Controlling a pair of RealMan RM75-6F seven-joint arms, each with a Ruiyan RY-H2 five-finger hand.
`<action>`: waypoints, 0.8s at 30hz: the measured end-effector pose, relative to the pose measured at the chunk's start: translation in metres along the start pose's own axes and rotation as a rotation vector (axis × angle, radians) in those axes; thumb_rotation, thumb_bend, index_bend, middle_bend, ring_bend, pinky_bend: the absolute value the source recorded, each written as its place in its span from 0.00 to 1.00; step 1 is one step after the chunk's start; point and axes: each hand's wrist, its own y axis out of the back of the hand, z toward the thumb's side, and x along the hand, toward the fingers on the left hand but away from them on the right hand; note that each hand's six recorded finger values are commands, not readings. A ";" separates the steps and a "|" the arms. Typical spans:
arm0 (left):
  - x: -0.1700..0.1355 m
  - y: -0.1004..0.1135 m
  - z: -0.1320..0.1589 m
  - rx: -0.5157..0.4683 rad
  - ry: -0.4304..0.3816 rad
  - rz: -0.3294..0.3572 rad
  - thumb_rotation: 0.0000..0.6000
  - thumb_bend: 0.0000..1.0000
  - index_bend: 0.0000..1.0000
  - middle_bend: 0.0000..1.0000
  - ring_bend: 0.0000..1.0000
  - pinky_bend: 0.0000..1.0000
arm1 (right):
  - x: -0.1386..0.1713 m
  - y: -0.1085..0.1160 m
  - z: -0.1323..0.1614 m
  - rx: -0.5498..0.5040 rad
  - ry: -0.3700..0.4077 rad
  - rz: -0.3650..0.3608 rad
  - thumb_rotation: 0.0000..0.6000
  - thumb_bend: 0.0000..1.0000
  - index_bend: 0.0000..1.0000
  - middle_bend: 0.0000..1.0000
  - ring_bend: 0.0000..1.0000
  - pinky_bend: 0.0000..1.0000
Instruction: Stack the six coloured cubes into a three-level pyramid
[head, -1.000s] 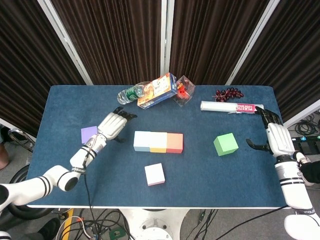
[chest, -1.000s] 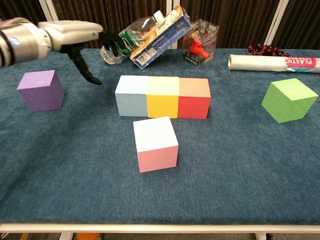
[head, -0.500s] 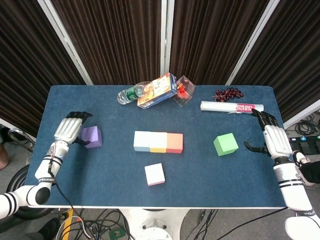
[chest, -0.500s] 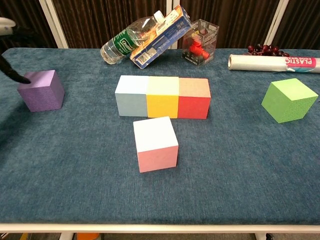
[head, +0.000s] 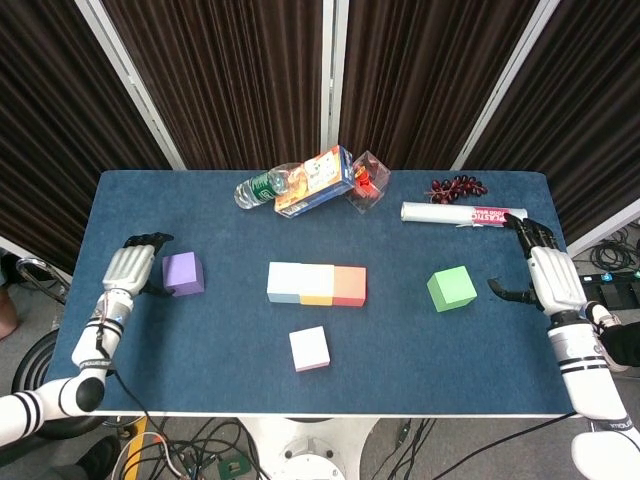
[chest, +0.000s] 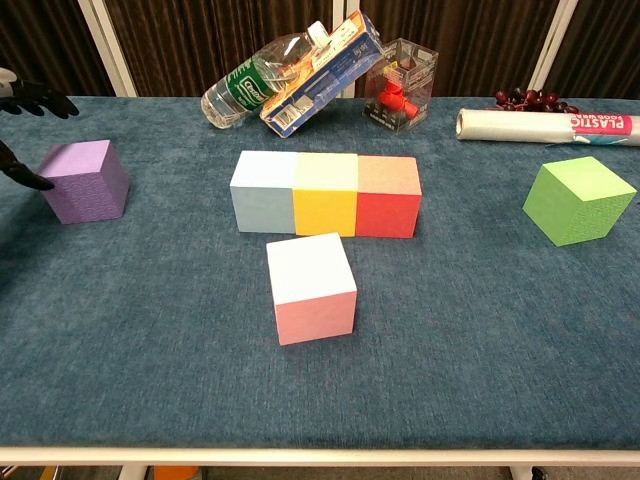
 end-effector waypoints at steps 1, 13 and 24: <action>0.001 -0.001 -0.001 0.003 0.005 -0.003 1.00 0.06 0.15 0.11 0.09 0.09 | 0.000 -0.001 -0.001 0.000 -0.001 0.002 1.00 0.17 0.00 0.14 0.00 0.00; 0.014 -0.017 0.000 -0.042 0.035 0.002 1.00 0.07 0.24 0.26 0.18 0.16 | 0.002 -0.010 -0.005 0.006 -0.014 0.029 1.00 0.17 0.00 0.14 0.00 0.00; 0.019 -0.012 0.017 -0.080 -0.059 0.074 1.00 0.19 0.44 0.52 0.40 0.44 | 0.006 -0.008 -0.010 -0.003 -0.029 0.022 1.00 0.17 0.00 0.14 0.00 0.00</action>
